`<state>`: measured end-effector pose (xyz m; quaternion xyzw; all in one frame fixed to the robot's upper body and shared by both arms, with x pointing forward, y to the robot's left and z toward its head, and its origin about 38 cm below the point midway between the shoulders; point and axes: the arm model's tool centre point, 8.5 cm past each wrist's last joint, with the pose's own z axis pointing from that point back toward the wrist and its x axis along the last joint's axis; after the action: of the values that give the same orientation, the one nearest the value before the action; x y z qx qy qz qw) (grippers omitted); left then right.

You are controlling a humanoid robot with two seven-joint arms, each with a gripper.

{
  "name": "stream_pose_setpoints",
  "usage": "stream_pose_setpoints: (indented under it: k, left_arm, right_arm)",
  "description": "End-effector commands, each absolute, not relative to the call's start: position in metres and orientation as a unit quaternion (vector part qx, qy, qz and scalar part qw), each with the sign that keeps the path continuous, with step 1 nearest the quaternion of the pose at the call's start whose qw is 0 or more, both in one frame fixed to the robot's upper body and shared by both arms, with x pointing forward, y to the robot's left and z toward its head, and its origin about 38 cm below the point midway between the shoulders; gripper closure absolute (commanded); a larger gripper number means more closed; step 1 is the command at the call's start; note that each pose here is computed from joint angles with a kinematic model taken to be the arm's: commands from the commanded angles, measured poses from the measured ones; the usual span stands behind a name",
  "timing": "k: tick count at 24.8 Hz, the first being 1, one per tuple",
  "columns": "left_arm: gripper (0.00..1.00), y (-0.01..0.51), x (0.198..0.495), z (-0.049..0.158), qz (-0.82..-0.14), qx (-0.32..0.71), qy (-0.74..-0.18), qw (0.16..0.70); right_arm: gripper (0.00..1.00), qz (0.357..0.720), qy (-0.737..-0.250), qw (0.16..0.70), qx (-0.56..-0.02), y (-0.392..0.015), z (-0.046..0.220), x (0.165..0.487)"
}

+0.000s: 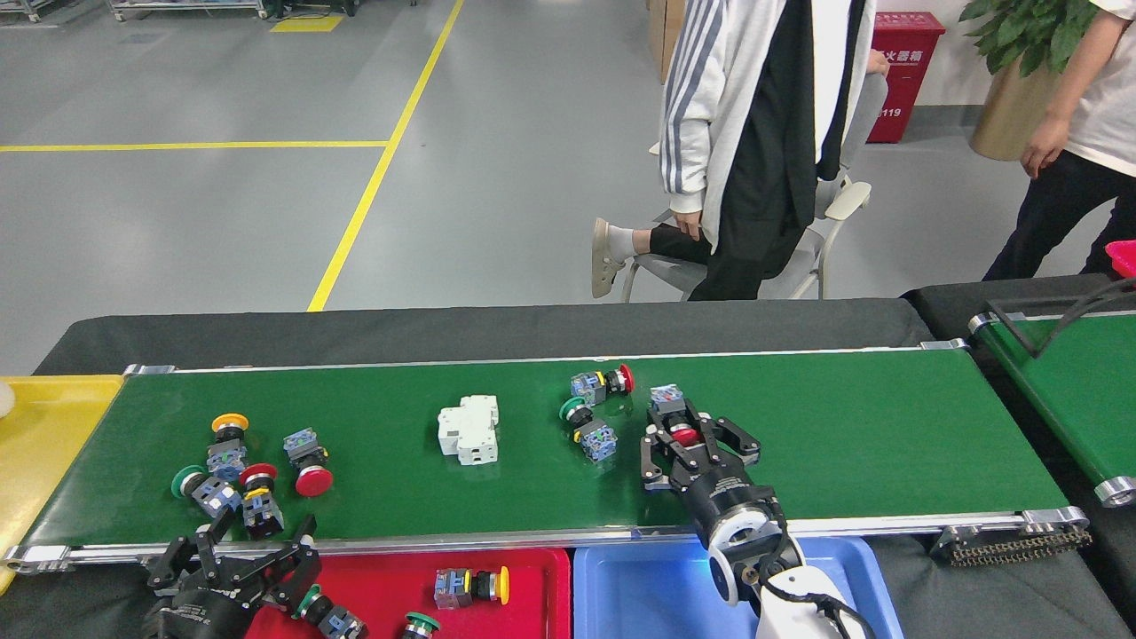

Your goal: Pick switch part from conveyor to tray

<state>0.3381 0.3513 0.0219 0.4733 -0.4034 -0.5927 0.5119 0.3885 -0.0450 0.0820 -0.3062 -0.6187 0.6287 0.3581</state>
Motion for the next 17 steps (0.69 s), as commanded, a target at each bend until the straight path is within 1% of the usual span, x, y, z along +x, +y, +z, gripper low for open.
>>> stream_pose_setpoints:
  k: [1, 2, 3, 4, 5, 7, 9, 10, 12, 13, 14, 15, 16, 17]
  left_arm:
    - [0.53, 0.360, 0.341, 0.029, -0.583, 0.492, -0.399, 0.508]
    - [0.70, 0.361, 0.340, 0.025, -0.584, 0.487, -0.399, 0.513]
    - [0.79, 0.362, 0.339, 0.020, -0.585, 0.482, -0.397, 0.517]
    - [0.84, 0.362, 0.339, 0.017, -0.586, 0.479, -0.395, 0.521]
    - [0.89, 0.361, 0.341, 0.016, -0.587, 0.477, -0.397, 0.520]
    - [0.93, 0.358, 0.346, 0.022, -0.581, 0.486, -0.412, 0.506]
    - [0.95, 0.348, 0.345, 0.035, -0.586, 0.488, -0.444, 0.471]
    - [0.95, 0.341, 0.342, 0.041, -0.594, 0.481, -0.458, 0.454]
    - [0.94, 0.330, 0.328, 0.045, -0.616, 0.459, -0.479, 0.425]
    - [0.93, 0.322, 0.315, 0.045, -0.634, 0.439, -0.491, 0.405]
    - [0.90, 0.315, 0.301, 0.043, -0.652, 0.415, -0.502, 0.387]
    - [0.80, 0.305, 0.289, 0.043, -0.671, 0.385, -0.519, 0.363]
    - [0.73, 0.298, 0.281, 0.043, -0.682, 0.364, -0.530, 0.349]
    - [0.61, 0.292, 0.274, 0.043, -0.689, 0.349, -0.538, 0.337]
  right_arm:
    - [0.88, 0.644, -0.664, 0.278, -0.259, -0.010, 0.098, 0.360]
    - [0.55, 0.656, -0.671, 0.250, -0.238, 0.010, 0.097, 0.343]
    - [0.07, 0.665, -0.675, 0.230, -0.222, 0.028, 0.096, 0.330]
    - [0.00, 0.668, -0.680, 0.219, -0.210, 0.040, 0.096, 0.321]
    - [0.00, 0.673, -0.682, 0.208, -0.199, 0.050, 0.095, 0.313]
    - [0.00, 0.679, -0.682, 0.197, -0.189, 0.056, 0.093, 0.305]
    - [0.00, 0.677, -0.681, 0.201, -0.191, 0.055, 0.092, 0.305]
    - [0.00, 0.676, -0.682, 0.203, -0.193, 0.054, 0.094, 0.307]
    - [0.00, 0.665, -0.684, 0.217, -0.206, 0.046, 0.099, 0.314]
    - [0.00, 0.650, -0.683, 0.241, -0.231, 0.030, 0.105, 0.328]
    - [0.00, 0.631, -0.676, 0.277, -0.262, 0.007, 0.108, 0.344]
    - [0.00, 0.605, -0.662, 0.331, -0.293, -0.021, 0.105, 0.356]
    - [0.00, 0.584, -0.647, 0.371, -0.320, -0.043, 0.102, 0.363]
    - [0.00, 0.550, -0.627, 0.419, -0.357, -0.073, 0.101, 0.371]
